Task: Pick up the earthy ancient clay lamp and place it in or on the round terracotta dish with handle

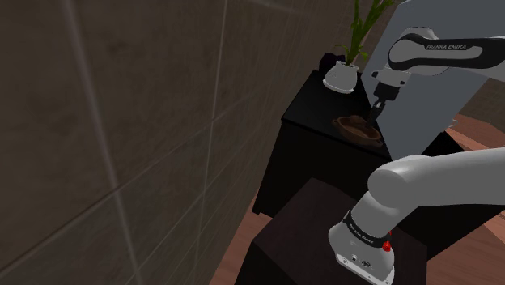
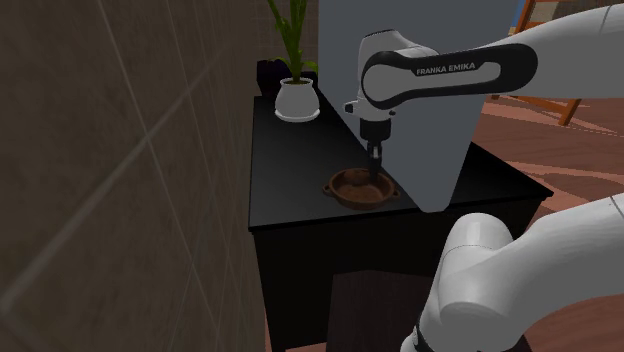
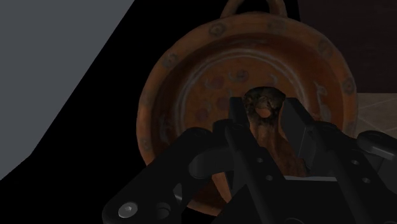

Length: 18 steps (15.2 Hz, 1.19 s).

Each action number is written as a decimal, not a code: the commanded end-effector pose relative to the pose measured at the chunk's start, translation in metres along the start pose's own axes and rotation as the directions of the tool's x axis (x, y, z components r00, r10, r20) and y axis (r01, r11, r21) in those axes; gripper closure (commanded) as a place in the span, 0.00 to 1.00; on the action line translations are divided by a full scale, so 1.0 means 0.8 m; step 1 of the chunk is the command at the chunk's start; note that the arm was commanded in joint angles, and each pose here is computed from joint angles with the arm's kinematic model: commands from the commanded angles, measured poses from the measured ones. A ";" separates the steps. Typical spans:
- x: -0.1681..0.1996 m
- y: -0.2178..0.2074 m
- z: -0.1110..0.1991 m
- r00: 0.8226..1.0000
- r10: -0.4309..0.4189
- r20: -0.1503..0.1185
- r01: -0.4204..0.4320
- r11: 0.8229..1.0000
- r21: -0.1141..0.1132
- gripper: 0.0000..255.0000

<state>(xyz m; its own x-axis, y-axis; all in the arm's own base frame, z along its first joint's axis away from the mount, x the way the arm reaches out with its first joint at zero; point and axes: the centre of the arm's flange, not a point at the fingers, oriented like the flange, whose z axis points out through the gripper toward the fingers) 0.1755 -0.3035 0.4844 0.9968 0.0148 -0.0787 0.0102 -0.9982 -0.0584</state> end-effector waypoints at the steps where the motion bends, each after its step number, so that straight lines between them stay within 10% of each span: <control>1: 0.000 0.000 0.000 1.000 0.000 0.000 0.000 1.000 0.000 1.00; 2: 0.000 0.000 0.000 1.000 0.000 0.000 0.000 1.000 0.000 0.00; 18: 0.000 0.000 -0.062 1.000 0.000 0.000 0.000 1.000 0.000 0.00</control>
<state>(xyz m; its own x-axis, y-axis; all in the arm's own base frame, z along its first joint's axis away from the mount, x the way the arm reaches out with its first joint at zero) 0.1794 -0.3064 0.5341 0.9968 0.0148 -0.0785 0.0102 -0.9982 -0.0583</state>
